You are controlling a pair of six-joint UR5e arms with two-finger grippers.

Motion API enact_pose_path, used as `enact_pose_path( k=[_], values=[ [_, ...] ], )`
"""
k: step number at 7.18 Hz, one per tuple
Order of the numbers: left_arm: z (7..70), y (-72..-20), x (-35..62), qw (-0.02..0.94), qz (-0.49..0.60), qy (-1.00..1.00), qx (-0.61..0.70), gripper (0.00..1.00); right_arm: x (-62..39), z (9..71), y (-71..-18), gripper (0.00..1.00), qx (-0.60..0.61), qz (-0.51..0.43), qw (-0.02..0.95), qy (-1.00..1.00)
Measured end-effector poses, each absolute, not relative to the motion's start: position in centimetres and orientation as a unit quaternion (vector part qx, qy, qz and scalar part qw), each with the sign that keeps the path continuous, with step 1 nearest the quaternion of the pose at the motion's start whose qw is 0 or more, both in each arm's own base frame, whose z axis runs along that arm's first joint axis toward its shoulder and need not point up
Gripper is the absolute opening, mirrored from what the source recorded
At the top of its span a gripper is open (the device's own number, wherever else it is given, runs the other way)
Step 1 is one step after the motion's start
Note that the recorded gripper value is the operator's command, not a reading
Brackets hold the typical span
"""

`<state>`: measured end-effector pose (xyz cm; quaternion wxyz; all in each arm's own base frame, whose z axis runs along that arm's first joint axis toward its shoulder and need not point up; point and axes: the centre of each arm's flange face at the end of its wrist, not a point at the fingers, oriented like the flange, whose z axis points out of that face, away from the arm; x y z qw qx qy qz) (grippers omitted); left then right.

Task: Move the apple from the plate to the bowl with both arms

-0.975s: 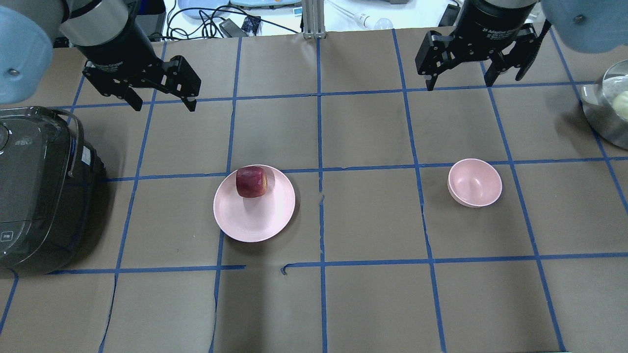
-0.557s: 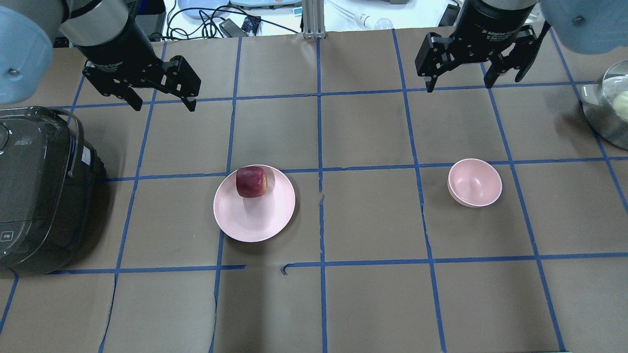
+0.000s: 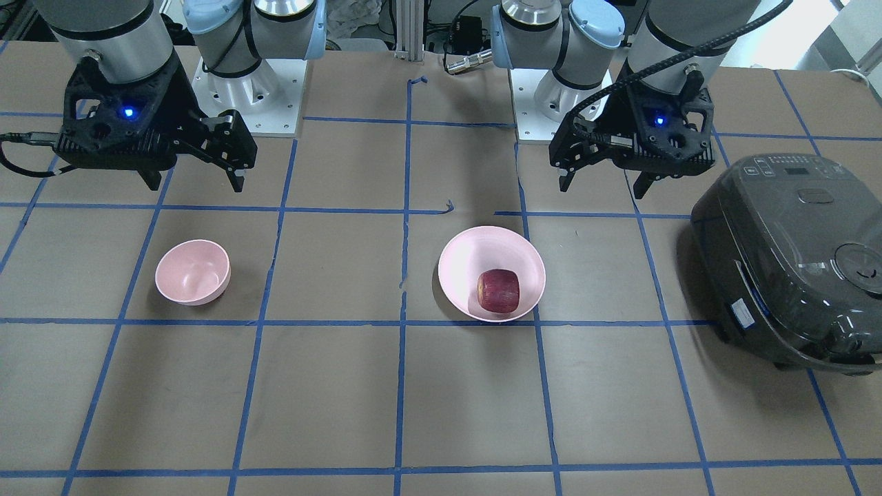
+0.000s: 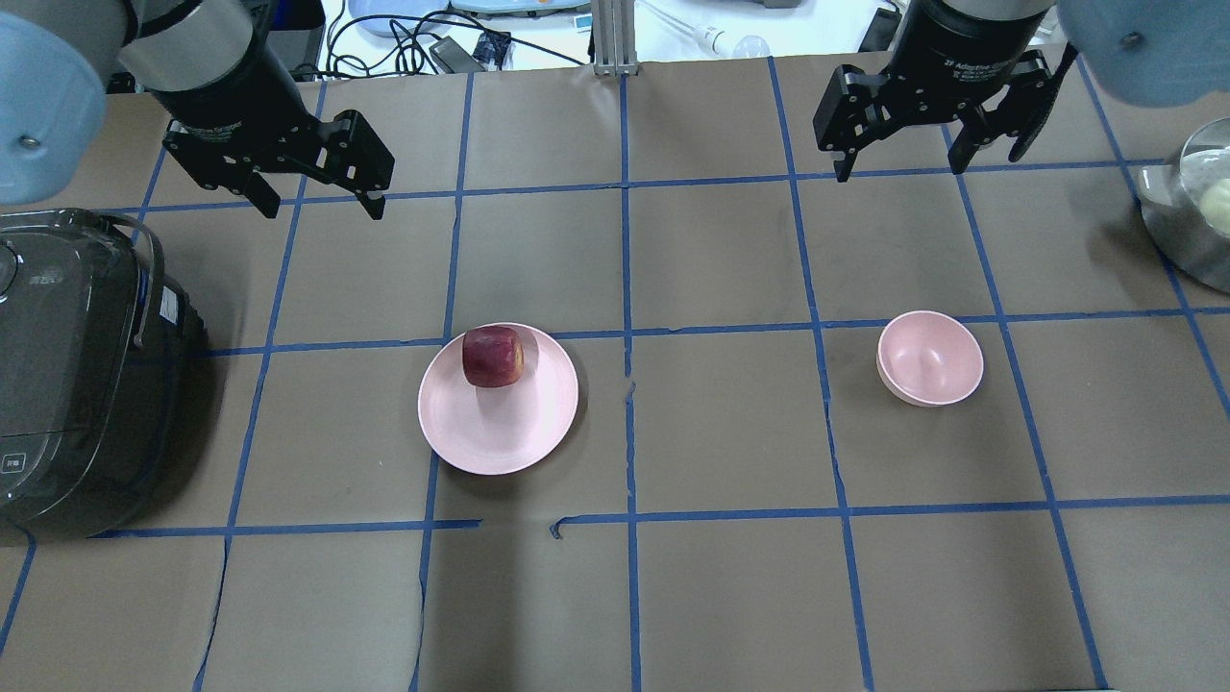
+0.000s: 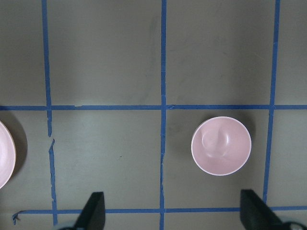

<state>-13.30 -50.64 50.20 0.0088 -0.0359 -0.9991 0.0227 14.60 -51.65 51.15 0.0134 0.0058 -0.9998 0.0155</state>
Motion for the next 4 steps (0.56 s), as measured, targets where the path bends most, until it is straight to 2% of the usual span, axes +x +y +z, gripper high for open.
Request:
enact_pose_path(
  k=[4],
  values=[
    [49.23,-51.35,-13.26,0.006,0.016,-0.999,-0.034,1.00,14.42,51.10,-51.71,1.00,0.004,0.015,0.013,-1.000]
  ],
)
